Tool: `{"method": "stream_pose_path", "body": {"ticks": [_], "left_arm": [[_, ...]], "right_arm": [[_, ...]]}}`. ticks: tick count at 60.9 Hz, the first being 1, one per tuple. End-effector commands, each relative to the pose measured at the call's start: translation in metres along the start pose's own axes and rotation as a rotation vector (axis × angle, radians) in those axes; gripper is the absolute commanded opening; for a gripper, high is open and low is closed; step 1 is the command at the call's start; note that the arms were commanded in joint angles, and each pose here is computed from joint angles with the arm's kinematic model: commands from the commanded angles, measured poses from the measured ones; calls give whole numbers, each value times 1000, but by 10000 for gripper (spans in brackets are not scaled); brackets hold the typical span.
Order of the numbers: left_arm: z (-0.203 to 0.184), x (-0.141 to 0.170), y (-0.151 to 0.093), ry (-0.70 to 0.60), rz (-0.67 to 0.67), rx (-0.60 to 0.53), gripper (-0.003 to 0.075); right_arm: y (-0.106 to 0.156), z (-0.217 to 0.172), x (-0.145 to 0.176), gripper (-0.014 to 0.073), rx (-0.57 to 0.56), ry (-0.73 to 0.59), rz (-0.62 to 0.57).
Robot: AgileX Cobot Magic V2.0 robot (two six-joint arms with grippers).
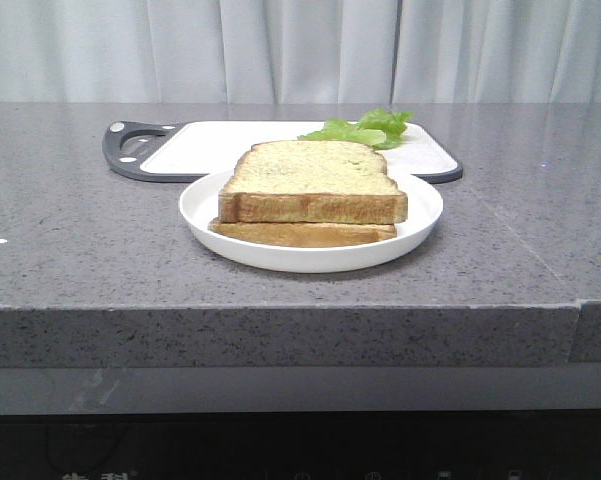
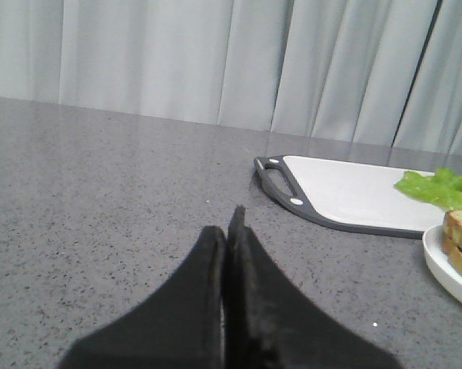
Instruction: Left arm grabs bread, right arm adds lettuce
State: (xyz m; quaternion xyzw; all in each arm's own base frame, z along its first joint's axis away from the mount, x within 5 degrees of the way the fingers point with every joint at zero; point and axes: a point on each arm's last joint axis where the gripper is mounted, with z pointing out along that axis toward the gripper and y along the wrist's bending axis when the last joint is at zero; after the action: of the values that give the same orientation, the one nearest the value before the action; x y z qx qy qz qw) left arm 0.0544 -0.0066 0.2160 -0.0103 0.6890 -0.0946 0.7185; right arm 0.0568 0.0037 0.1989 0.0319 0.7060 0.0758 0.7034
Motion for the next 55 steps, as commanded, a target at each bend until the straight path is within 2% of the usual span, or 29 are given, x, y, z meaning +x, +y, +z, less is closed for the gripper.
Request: {"method": "stream_pose_path", "body": {"ticks": [1,11,21,30,36,43,55], "left_arm": [[-8,-35,-5,-139,-3,15,-20],[-16,-72,-12,-93,19,20,-20],[-20,-116,-18,-33,48,13,-20],[-8,-148,-23,68,49,6,-20],[4,-161,-26,150,42,3,-20],[18,-164,-26,183,38,-1,-20],[38,-158,-25,248,36,-9,-20]], "right_arm": [[4,-7,-31,-118,-15,-171,-1],[11,-20,-72,-118,-34,-243,10],[18,-30,-113,-118,-44,-255,8],[23,-22,-139,-118,-36,-141,7],[26,-11,-150,-118,-25,-4,7],[26,3,-150,-118,-12,113,7],[24,22,-141,-118,2,211,10]]}}
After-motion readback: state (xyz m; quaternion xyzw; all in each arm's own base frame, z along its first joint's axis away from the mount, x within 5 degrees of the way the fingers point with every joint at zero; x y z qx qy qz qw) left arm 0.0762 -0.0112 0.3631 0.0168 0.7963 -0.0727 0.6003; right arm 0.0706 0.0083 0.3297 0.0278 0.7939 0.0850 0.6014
